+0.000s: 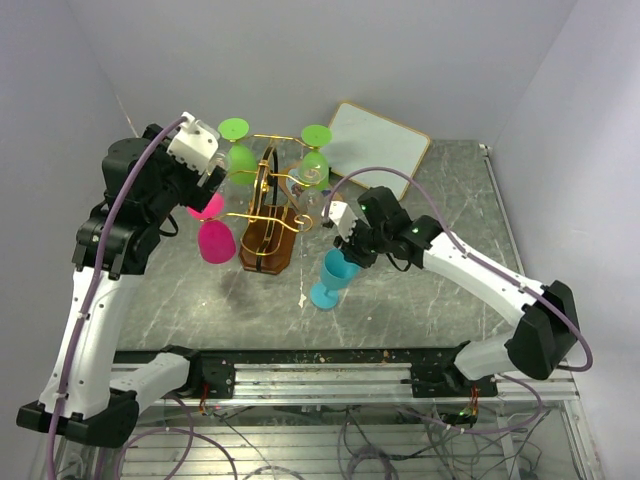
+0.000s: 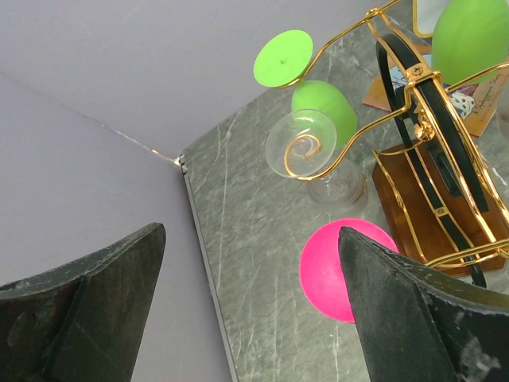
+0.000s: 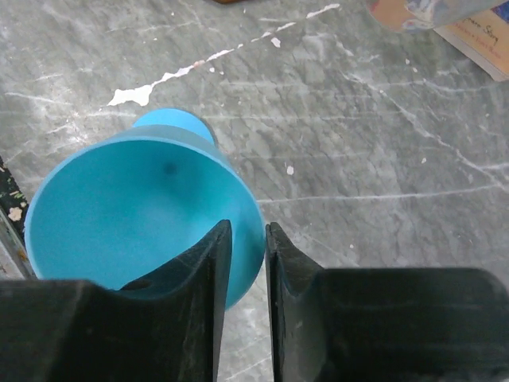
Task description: Place the wine glass upside down on the wine glass rack
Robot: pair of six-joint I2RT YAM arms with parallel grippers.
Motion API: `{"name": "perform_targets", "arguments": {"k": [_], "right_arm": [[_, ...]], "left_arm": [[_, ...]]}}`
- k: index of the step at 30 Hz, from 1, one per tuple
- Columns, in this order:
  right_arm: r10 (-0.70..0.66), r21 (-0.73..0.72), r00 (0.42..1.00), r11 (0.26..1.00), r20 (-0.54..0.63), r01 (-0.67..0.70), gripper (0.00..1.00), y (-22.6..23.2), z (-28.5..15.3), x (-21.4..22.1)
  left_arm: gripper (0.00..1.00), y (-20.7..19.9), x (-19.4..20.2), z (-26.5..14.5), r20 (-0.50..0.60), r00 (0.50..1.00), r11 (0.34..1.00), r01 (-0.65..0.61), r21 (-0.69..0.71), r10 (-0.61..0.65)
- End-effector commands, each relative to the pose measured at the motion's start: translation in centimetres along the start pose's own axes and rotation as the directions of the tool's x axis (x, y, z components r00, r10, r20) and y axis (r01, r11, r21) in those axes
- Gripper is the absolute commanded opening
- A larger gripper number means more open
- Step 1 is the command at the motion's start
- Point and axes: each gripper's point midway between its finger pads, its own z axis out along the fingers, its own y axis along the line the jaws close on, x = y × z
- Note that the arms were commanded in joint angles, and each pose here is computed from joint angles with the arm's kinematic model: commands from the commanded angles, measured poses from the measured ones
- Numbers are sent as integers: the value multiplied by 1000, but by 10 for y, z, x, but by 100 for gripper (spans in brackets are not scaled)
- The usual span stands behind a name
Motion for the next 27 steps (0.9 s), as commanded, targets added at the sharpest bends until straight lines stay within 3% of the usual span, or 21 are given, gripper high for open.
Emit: {"name": "perform_targets", "arguments": {"k": [1,5,13,20,27], "right_arm": [[-26,58,1000,998,13,25,18,-5,-19,-3],[-62,100,994,994,93,52,0,-13,-35,-16],[-94,242,981,969,170,51,0,-61,-85,-20],[-70,564,952,818,297,-116,0,-134,-181,-16],[-80,650,937,740,340,-173,0,-157,-225,-42]], "left_arm": [[100,9,-21,-2,65,998,1000,4,-9,-4],[100,9,-27,3,80,997,1000,1,1,-1],[100,7,-50,11,127,985,993,111,41,-115],[100,-6,-83,21,173,954,962,214,170,-243],[97,-26,-109,30,228,890,895,317,313,-395]]}}
